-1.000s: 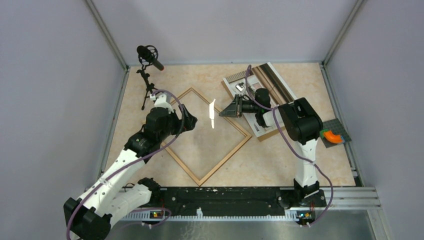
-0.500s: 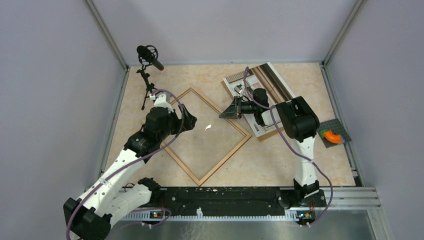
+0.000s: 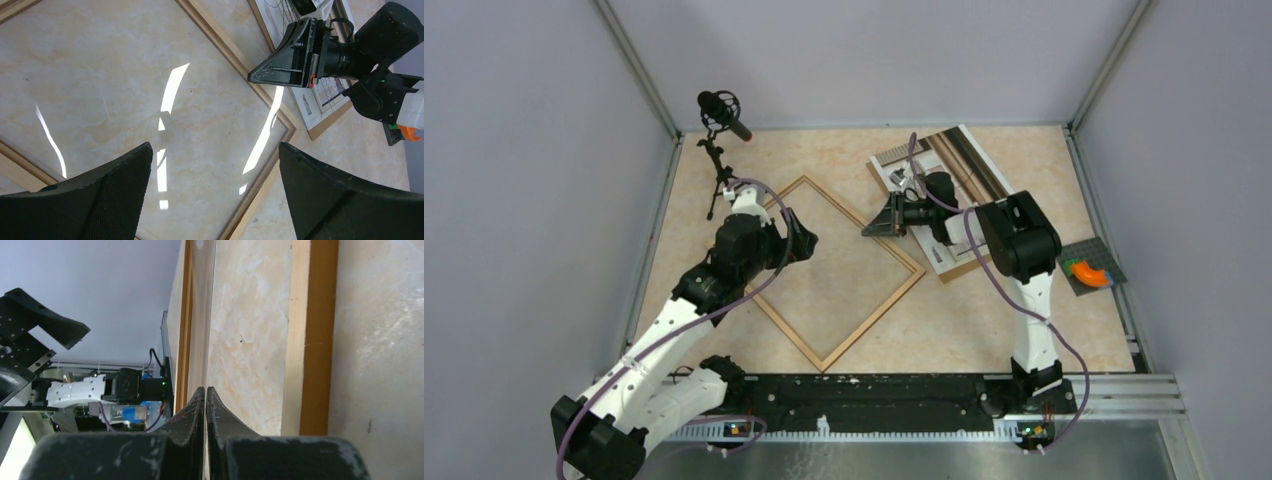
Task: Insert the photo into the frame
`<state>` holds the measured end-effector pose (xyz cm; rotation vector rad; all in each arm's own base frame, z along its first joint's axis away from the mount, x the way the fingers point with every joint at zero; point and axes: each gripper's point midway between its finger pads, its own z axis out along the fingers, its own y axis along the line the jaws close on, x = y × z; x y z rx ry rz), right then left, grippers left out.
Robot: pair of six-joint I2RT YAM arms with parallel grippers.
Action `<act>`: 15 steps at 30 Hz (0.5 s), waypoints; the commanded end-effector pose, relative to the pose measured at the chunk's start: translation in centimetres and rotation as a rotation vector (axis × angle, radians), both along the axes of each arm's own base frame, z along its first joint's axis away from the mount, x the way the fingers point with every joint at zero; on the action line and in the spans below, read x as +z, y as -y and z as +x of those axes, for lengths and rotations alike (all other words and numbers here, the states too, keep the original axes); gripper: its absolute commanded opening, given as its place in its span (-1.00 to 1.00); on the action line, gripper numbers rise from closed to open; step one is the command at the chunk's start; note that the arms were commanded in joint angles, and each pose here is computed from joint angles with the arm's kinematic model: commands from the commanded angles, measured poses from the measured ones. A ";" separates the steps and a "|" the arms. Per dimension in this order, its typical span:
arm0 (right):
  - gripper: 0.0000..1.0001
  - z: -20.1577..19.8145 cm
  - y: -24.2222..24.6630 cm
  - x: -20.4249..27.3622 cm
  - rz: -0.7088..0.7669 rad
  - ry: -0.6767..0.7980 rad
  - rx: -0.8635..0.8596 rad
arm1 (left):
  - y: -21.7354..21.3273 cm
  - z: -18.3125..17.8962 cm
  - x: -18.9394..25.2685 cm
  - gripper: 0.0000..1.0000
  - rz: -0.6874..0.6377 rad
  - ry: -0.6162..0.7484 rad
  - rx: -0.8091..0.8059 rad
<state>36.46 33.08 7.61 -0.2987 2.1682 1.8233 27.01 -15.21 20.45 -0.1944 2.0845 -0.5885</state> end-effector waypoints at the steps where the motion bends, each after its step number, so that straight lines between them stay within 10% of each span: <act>1: -0.95 1.0 -0.5 0.3 -0.046 0.074 0.002 | 0.2 0.6 2.6 0.97 -0.025 0.072 -0.006; 15: -0.35 2.1 0.4 -1.2 -0.382 0.088 -0.042 | 0.1 0.2 3.1 0.97 -0.034 0.092 -0.014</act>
